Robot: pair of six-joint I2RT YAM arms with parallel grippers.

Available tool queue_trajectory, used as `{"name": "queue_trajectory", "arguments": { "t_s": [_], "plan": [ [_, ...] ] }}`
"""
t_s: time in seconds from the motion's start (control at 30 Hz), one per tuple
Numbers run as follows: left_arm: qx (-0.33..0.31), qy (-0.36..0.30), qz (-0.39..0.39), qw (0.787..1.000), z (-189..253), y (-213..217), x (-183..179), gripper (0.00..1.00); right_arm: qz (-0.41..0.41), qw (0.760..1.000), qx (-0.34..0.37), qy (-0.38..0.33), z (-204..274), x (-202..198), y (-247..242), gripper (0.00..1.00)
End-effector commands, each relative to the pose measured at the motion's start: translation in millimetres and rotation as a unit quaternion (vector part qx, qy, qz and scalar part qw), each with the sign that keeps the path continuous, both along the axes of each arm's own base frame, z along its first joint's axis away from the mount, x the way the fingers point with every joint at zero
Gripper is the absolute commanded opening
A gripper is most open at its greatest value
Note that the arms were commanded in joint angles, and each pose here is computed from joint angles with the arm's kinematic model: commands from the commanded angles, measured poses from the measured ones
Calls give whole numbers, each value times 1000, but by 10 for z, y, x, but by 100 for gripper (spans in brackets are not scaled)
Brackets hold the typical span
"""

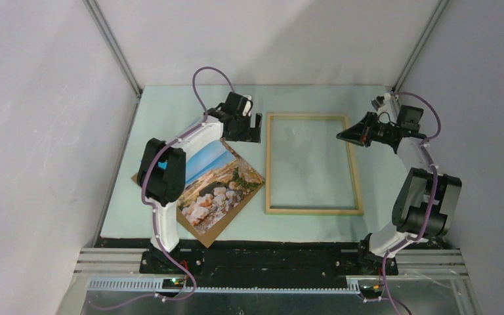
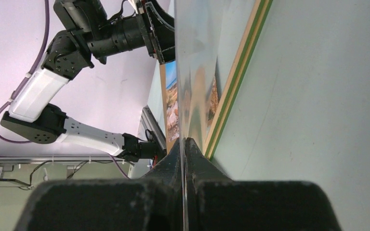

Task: Put the photo into the frame
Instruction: Place the photo frame item in the photo frame.

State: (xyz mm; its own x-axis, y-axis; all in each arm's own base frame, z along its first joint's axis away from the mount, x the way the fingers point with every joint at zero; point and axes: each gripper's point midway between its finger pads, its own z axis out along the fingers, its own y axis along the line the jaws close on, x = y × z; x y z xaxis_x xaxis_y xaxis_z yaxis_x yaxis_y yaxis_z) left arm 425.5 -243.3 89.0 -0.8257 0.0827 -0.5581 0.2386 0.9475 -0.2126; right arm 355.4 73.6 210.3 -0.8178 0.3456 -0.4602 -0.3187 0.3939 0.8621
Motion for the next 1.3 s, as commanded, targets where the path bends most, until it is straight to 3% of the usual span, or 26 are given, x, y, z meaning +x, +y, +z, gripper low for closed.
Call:
{"name": "queue_trajectory", "arguments": {
  "t_s": [0.0,0.47,0.8,1.27],
  "plan": [
    [-10,-16,-21,1000,130,-39,2,100,20,999,29,-13,160,57,82,0],
    [-29,4,-32,999,41,-117,-33,100,33,998,41,35,-229,225,211,0],
    [-28,12,-33,999,-28,-114,-65,99,14,994,-33,100,-966,262,36,0],
    [-36,21,-33,999,-71,-160,-66,99,5,991,-75,114,-1210,254,-152,0]
  ]
}}
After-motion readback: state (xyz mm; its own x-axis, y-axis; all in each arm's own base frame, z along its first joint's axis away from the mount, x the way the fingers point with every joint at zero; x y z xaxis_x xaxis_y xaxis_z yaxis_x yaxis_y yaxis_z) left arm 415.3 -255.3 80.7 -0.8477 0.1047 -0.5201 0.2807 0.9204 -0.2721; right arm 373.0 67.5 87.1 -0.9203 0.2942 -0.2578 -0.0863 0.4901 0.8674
